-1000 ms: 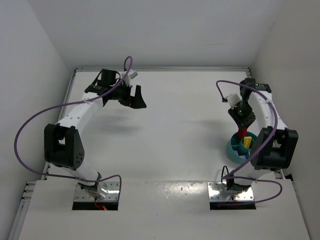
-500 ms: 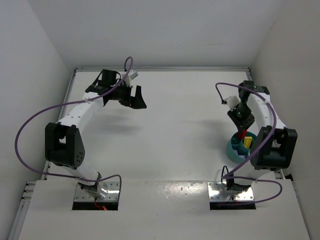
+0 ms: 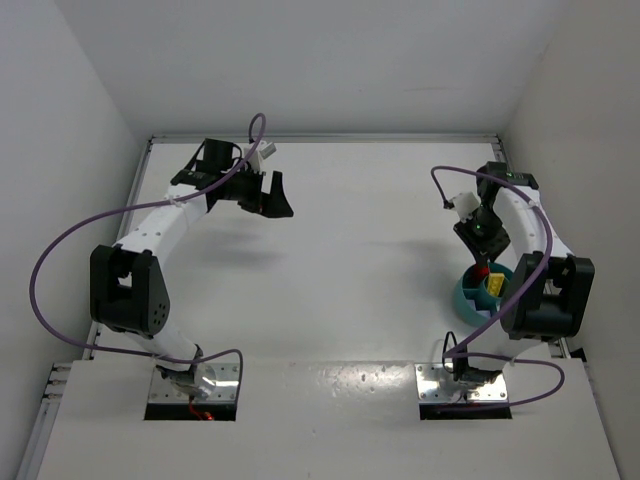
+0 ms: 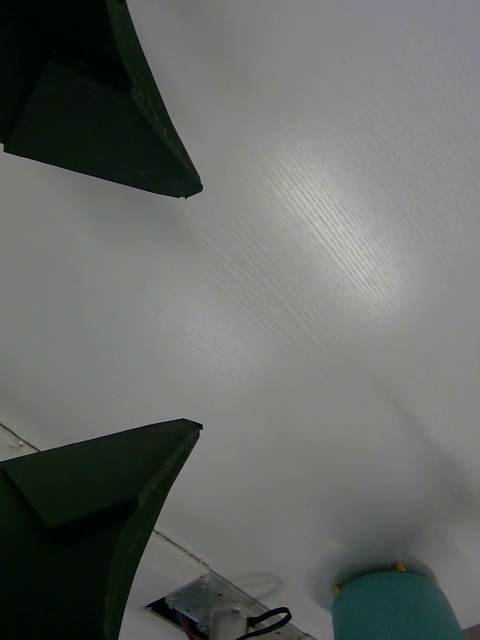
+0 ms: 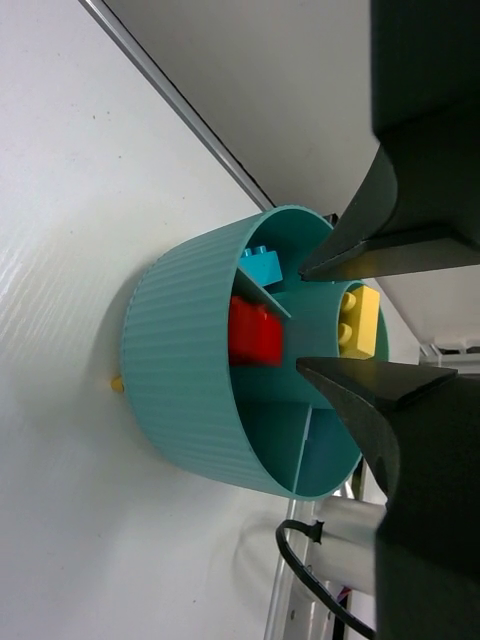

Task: Sort the legos into containers by color

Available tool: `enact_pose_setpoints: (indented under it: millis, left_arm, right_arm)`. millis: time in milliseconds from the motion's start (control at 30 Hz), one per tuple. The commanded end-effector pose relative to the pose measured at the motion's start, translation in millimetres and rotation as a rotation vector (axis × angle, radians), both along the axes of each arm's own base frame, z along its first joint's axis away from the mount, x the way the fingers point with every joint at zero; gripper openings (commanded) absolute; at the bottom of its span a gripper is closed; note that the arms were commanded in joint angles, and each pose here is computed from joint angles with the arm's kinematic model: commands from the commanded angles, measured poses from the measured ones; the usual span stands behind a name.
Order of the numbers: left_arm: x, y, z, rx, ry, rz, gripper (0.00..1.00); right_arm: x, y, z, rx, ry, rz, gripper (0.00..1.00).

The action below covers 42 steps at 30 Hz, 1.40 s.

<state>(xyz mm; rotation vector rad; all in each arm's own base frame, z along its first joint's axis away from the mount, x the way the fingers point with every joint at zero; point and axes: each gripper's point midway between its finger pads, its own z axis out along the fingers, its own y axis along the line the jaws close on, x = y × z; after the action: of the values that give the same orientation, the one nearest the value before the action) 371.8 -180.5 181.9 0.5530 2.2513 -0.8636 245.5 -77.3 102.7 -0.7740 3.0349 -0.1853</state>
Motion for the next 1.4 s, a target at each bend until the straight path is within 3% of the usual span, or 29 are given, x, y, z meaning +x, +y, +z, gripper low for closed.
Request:
enact_pose_setpoints:
  millis: [0,467,567,733,833,967,1000,1033,1167,1367]
  left_arm:
    - [8.2,-0.8,16.9,-0.031,-0.041,0.001,1.00]
    - [9.0,-0.9,13.3,-0.032,-0.025,0.009,1.00]
    - [12.9,7.6,21.1,0.002,-0.058,0.064,1.00]
    - [46.6,90.8,44.9,0.146,-0.161,0.339,1.00]
    - [68.0,161.7,49.3,0.242,-0.141,0.521,1.00]
    - [93.7,231.7,27.3,0.305,-0.063,0.607,1.00]
    - [102.5,243.1,2.7,0.318,0.001,0.630,0.96]
    - [113.1,264.6,6.9,0.347,-0.001,0.703,0.94]
    - [126.0,281.2,-39.6,0.335,0.154,0.840,0.88]
    - [143.6,261.6,-63.5,0.422,0.148,1.128,0.92]
  right_arm:
    - [0.2,-4.5,2.8,-0.032,-0.008,-0.005,0.37]
    - [2.5,-6.7,7.8,-0.046,-0.034,0.003,0.41]
    - [17.2,-4.2,25.1,-0.030,-0.112,0.005,0.41]
    - [66.6,19.1,87.5,0.107,-0.345,0.000,0.44]
    - [84.4,42.4,113.4,0.225,-0.433,-0.006,0.48]
    - [95.3,59.0,119.6,0.324,-0.471,-0.028,0.56]
    - [100.5,60.4,118.5,0.335,-0.480,-0.035,0.58]
    - [98.3,67.6,114.4,0.360,-0.464,-0.045,0.58]
    - [100.7,77.8,106.1,0.404,-0.472,-0.048,0.58]
    - [96.6,78.6,93.6,0.406,-0.477,-0.056,0.59]
